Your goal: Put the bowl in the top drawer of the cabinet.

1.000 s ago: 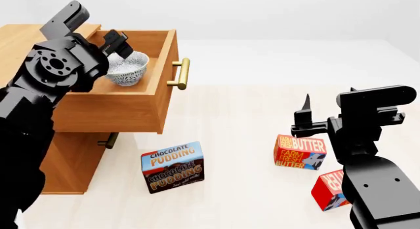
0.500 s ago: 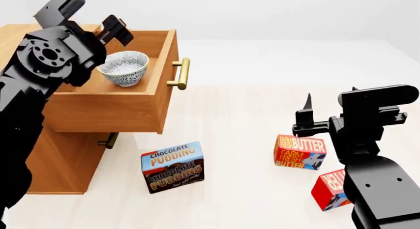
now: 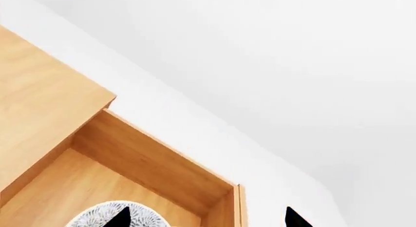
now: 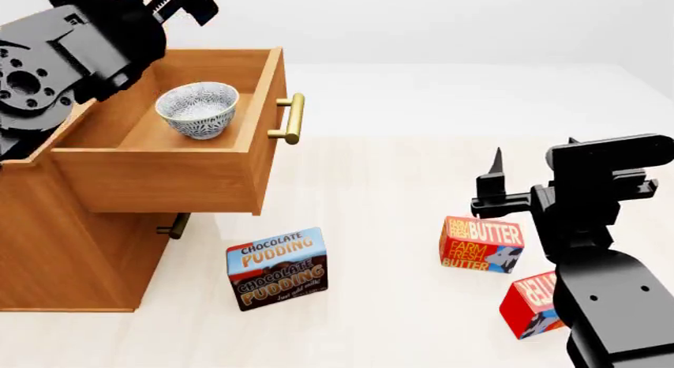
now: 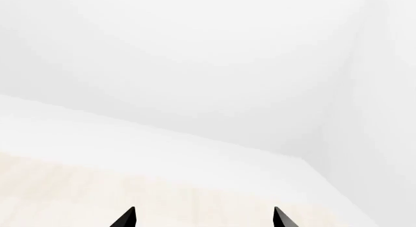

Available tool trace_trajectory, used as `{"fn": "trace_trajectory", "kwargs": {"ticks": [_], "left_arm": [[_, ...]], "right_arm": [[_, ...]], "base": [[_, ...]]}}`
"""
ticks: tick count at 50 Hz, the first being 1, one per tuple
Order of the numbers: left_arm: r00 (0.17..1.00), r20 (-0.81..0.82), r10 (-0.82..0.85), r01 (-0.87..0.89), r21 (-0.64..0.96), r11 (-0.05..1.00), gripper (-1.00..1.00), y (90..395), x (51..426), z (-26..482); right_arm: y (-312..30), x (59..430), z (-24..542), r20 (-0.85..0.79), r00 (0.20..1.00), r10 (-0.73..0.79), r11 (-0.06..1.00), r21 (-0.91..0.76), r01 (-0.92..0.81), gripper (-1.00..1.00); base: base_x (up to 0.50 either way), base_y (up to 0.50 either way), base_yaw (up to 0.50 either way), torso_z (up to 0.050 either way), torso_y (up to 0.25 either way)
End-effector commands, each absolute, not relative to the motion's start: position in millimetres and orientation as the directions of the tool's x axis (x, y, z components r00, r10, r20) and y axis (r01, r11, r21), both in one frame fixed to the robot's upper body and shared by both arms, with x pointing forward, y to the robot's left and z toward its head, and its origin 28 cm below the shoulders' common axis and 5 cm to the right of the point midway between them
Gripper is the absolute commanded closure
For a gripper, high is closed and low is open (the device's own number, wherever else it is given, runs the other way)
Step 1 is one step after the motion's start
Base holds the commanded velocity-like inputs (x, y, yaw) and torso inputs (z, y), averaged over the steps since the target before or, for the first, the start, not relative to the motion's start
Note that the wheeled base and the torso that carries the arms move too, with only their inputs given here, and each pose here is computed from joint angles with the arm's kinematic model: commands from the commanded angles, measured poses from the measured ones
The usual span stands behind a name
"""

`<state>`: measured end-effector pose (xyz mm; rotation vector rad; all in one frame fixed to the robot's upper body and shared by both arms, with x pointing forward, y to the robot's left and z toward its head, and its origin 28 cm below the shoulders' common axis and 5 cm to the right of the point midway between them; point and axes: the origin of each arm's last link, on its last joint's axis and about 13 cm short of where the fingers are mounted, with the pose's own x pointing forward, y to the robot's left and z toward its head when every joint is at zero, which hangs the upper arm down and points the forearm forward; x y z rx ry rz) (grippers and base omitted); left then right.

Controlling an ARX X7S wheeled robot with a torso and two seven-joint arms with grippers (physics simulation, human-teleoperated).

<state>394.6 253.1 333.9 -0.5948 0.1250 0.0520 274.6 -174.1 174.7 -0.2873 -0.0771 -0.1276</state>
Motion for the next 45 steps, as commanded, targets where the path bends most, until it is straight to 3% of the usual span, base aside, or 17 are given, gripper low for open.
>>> {"fn": "trace_trajectory", "kwargs": {"ticks": [1, 15, 23, 34, 45], "left_arm": [[0.989, 0.062, -0.136, 0.148, -0.512, 0.846, -1.00, 244.8, 348.2, 350.6], [0.938, 0.213, -0.274, 0.330, -0.303, 0.894, -1.00, 238.8, 267.5, 302.6], [0.923, 0.346, -0.168, 0.249, -0.206, 0.946, -1.00, 243.6, 227.4, 266.9], [0.830, 0.553, -0.065, 0.188, -0.168, 0.968, -1.00, 248.4, 180.2, 243.2], [0.761, 0.649, 0.008, 0.106, -0.138, 0.985, -1.00, 250.1, 152.2, 218.5]], "right_arm": [[-173.4, 270.3, 181.1, 0.128, 0.984, -0.126, 0.954, -0.257, 0.156, -1.00], [-163.2, 230.6, 221.7, 0.317, 0.942, -0.112, 0.967, -0.185, 0.177, -1.00], [-159.7, 192.9, 235.3, 0.455, 0.882, -0.120, 0.966, -0.152, 0.210, -1.00], [-143.9, 159.8, 232.0, 0.640, 0.767, -0.045, 0.867, -0.356, 0.348, -1.00], [-144.3, 134.7, 219.5, 0.688, 0.724, -0.043, 0.913, -0.267, 0.308, -1.00]], "base": [[0.00, 0.00, 0.00, 0.000, 0.000], [0.00, 0.00, 0.00, 0.000, 0.000], [0.00, 0.00, 0.00, 0.000, 0.000], [0.00, 0.00, 0.00, 0.000, 0.000], [0.00, 0.00, 0.00, 0.000, 0.000]]}}
